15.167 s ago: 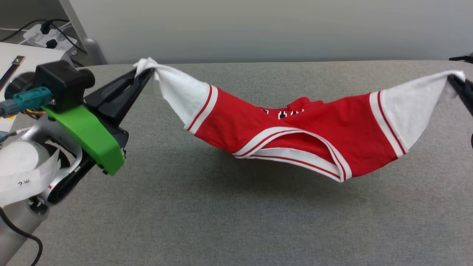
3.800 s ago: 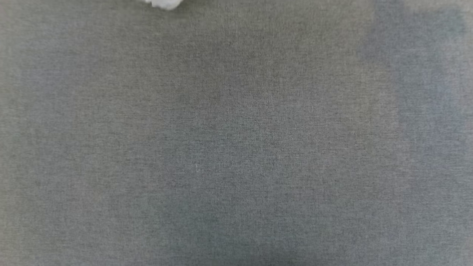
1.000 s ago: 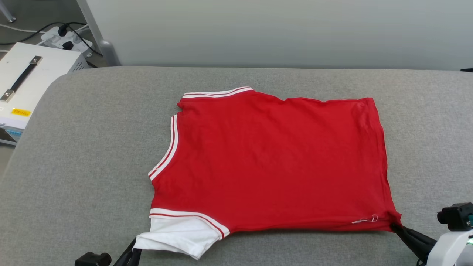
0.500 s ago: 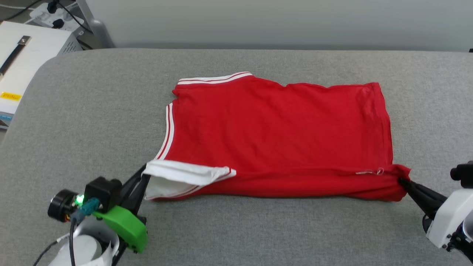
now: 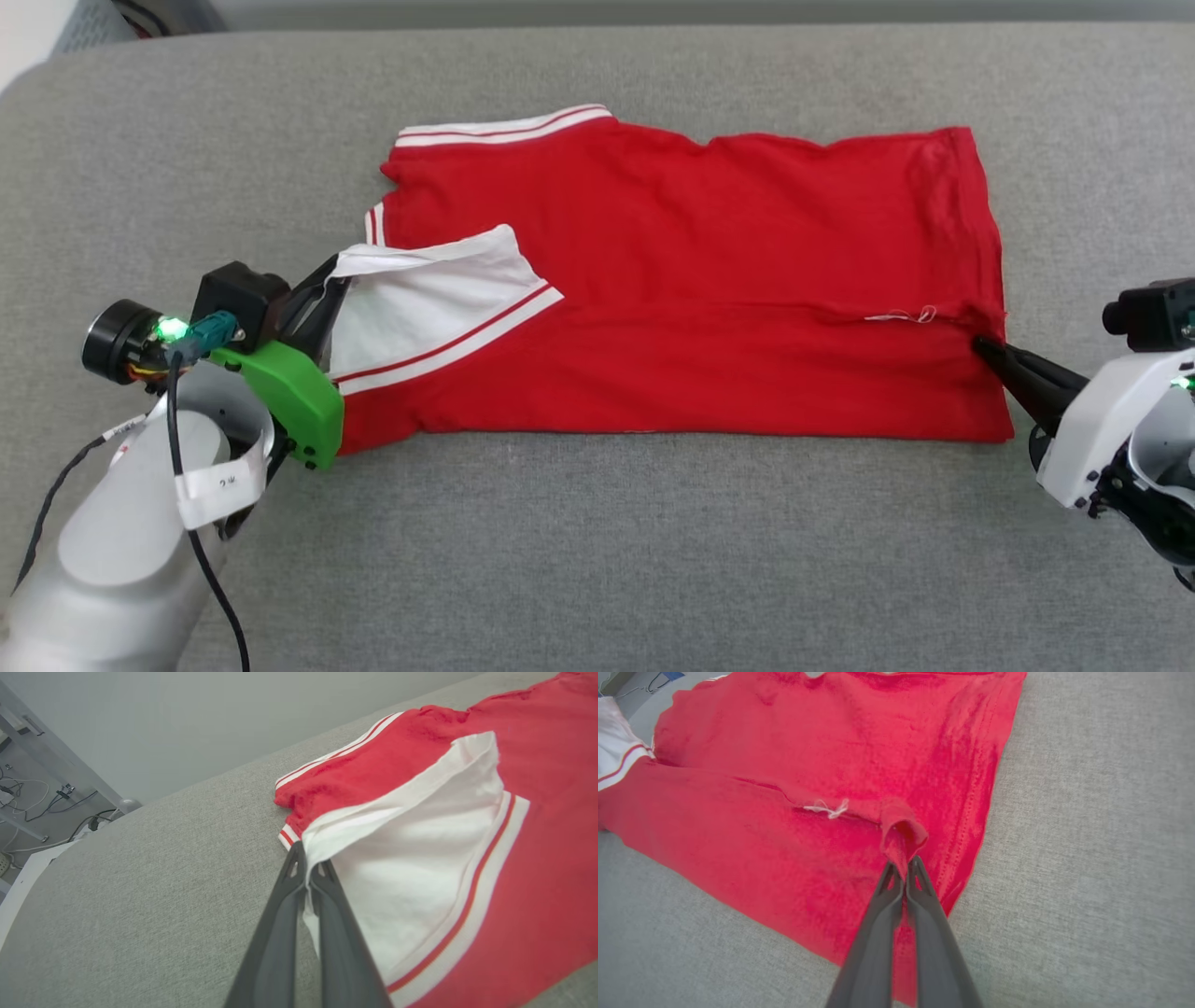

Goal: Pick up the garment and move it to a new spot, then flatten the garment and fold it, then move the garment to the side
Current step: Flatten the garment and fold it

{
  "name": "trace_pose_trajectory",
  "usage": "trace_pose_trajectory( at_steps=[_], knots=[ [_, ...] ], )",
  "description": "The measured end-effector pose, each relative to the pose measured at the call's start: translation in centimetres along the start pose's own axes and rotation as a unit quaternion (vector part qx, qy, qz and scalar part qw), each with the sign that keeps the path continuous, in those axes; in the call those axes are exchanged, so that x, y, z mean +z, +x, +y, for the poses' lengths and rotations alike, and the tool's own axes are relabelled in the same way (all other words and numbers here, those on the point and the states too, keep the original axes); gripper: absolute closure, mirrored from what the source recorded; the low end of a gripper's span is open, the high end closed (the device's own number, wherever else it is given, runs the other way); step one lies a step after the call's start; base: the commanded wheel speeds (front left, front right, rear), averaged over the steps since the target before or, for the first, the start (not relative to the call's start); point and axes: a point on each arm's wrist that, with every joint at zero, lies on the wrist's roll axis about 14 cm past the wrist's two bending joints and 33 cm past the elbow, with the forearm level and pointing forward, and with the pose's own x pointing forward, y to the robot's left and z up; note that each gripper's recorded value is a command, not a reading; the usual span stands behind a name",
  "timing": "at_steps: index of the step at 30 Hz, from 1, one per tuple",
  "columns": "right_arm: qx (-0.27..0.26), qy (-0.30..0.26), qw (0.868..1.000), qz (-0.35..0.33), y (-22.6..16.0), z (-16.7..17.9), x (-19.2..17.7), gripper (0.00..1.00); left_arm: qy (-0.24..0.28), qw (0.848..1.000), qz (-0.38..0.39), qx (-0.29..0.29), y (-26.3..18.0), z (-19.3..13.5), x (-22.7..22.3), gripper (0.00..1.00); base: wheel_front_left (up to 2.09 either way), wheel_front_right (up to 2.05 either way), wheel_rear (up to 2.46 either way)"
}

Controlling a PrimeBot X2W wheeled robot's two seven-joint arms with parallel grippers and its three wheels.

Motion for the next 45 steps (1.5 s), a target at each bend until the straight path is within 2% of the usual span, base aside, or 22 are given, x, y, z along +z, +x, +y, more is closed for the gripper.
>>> trace_pose_trajectory(
  at_steps=[4,8,14,15,16,17,23,27,30,34,38,41,45],
  knots=[
    [-0.008,0.005,1.000,0.026,1.4,-0.8,-1.4,1.00,-0.005,0.999,0.039,-0.007,1.4,-0.1,-3.0,1.00,0.00,0.00,0.00],
    [-0.016,0.012,0.999,0.045,2.3,-1.4,-2.8,1.00,-0.023,0.996,0.084,-0.027,1.8,-1.9,-6.6,1.00,0.00,0.00,0.00],
    [-0.014,0.007,0.999,0.042,2.8,-1.4,-2.9,1.00,-0.034,0.995,0.094,-0.030,2.1,-2.1,-7.7,1.00,0.00,0.00,0.00],
    [-0.013,0.006,0.999,0.038,2.7,-1.2,-2.7,0.97,-0.038,0.995,0.094,-0.028,2.1,-2.0,-7.7,1.00,0.00,0.00,0.00],
    [-0.011,0.005,0.999,0.036,2.7,-1.1,-2.6,0.63,-0.041,0.994,0.093,-0.025,2.1,-2.0,-7.7,1.00,0.00,0.00,0.00],
    [-0.011,0.002,0.999,0.032,2.6,-1.1,-2.4,0.00,-0.041,0.995,0.092,-0.023,2.0,-1.8,-7.5,0.00,0.00,0.00,0.00],
    [0.001,-0.016,1.000,-0.010,1.8,0.0,0.0,0.00,-0.023,0.997,0.076,-0.010,1.4,-0.4,-5.7,0.00,0.00,0.00,0.00],
    [0.009,-0.029,0.999,-0.034,0.8,0.6,1.5,0.00,-0.012,0.999,0.049,-0.006,1.2,0.8,-2.6,0.00,0.00,0.00,0.00],
    [0.012,-0.037,0.998,-0.047,0.1,1.0,2.4,0.00,-0.008,0.998,0.069,-0.012,0.8,1.2,-1.1,0.00,0.00,0.00,0.00],
    [0.015,-0.047,0.997,-0.065,-0.5,1.4,3.7,0.00,-0.031,0.990,0.134,-0.025,-0.1,1.2,-0.5,0.00,0.00,0.00,0.00],
    [0.018,-0.054,0.996,-0.071,-0.7,1.8,4.1,0.00,-0.063,0.975,0.208,-0.044,-1.1,0.8,-0.4,0.00,0.00,0.00,0.00],
    [0.020,-0.054,0.996,-0.071,-0.8,2.1,4.1,0.00,-0.091,0.952,0.282,-0.074,-2.2,-0.8,-1.8,0.00,0.00,0.00,0.00],
    [0.017,-0.043,0.997,-0.068,-0.9,2.1,3.7,0.00,-0.099,0.927,0.350,-0.088,-3.3,-1.2,-3.6,0.00,0.00,0.00,0.00]
  ],
)
